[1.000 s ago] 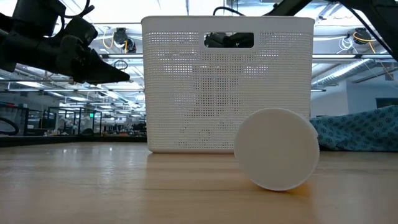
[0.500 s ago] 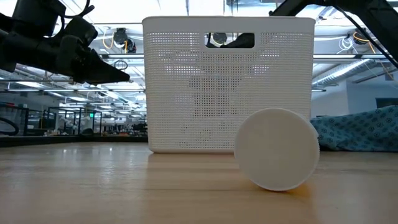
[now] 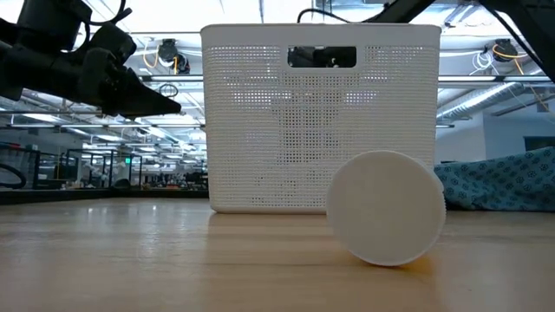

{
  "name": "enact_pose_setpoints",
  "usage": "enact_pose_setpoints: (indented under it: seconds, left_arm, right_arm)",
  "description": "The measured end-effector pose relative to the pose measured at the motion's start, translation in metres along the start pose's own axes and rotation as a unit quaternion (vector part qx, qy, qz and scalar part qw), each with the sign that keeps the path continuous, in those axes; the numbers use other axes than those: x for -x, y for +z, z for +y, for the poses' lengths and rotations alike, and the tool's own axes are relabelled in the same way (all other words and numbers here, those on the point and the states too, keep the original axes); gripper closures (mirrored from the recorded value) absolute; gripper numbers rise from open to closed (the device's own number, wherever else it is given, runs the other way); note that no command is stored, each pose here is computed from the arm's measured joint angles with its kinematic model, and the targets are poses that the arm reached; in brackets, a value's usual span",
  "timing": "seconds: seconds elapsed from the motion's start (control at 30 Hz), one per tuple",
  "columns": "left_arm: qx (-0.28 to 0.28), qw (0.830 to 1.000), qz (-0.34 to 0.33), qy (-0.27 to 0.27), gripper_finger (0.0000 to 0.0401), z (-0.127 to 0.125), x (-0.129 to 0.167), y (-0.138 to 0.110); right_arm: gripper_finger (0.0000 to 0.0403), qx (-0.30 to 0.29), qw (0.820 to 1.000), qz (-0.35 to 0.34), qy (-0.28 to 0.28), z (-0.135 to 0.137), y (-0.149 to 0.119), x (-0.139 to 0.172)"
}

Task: Pick & place medical supplies in basket/bin
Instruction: Put the red medicine bottle into the white bin, then put the orange medicine bottle into the white bin

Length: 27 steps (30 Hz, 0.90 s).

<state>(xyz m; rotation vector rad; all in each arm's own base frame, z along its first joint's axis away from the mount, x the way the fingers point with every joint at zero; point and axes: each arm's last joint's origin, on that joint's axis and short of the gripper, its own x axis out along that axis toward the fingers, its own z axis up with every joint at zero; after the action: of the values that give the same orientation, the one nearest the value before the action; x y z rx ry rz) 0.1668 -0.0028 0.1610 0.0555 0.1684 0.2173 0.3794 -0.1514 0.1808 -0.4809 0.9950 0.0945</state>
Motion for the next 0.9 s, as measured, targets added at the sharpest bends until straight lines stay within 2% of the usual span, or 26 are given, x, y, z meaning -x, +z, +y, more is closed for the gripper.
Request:
enact_pose_setpoints:
  seconds: [0.13,0.27,0.43,0.5,0.57,0.67,0.73,0.83,0.9]
  left_arm:
    - [0.0,1.0,0.0,0.0,0.0364,0.0,0.0,0.0]
    - [0.0,1.0,0.0,0.0,0.0364,0.0,0.0,0.0]
    - [0.0,1.0,0.0,0.0,0.0364,0.0,0.0,0.0]
    - [0.0,1.0,0.0,0.0,0.0364,0.0,0.0,0.0]
    - [0.001,1.0,0.0,0.0,0.0364,0.0,0.0,0.0]
    - [0.002,1.0,0.001,0.0,0.0364,0.0,0.0,0.0]
    - [0.005,1.0,0.001,0.0,0.0364,0.0,0.0,0.0]
    - [0.005,1.0,0.005,0.0,0.0364,0.0,0.0,-0.001]
    - [0.005,1.0,0.006,0.0,0.0364,0.0,0.0,-0.001]
  right_arm:
    - [0.0135,-0.009,1.0,-0.006,-0.005,-0.001,0.003,0.008]
    - [0.0124,-0.006,1.0,-0.007,-0.026,-0.002,0.009,0.022]
    - [0.0144,0.007,0.995,-0.027,-0.099,-0.002,0.027,0.078]
    - [0.0164,0.007,0.992,-0.061,-0.113,-0.001,0.033,0.112]
    - [0.0194,0.0,0.987,-0.125,-0.101,0.003,0.037,0.151]
    - [0.0258,-0.017,0.968,-0.244,-0.053,0.012,0.038,0.208]
    - [0.0311,-0.024,0.954,-0.296,-0.039,0.022,0.035,0.242]
    - [0.0384,-0.024,0.941,-0.334,-0.05,0.041,0.022,0.277]
    - [0.0392,-0.03,0.935,-0.349,-0.053,0.056,0.008,0.288]
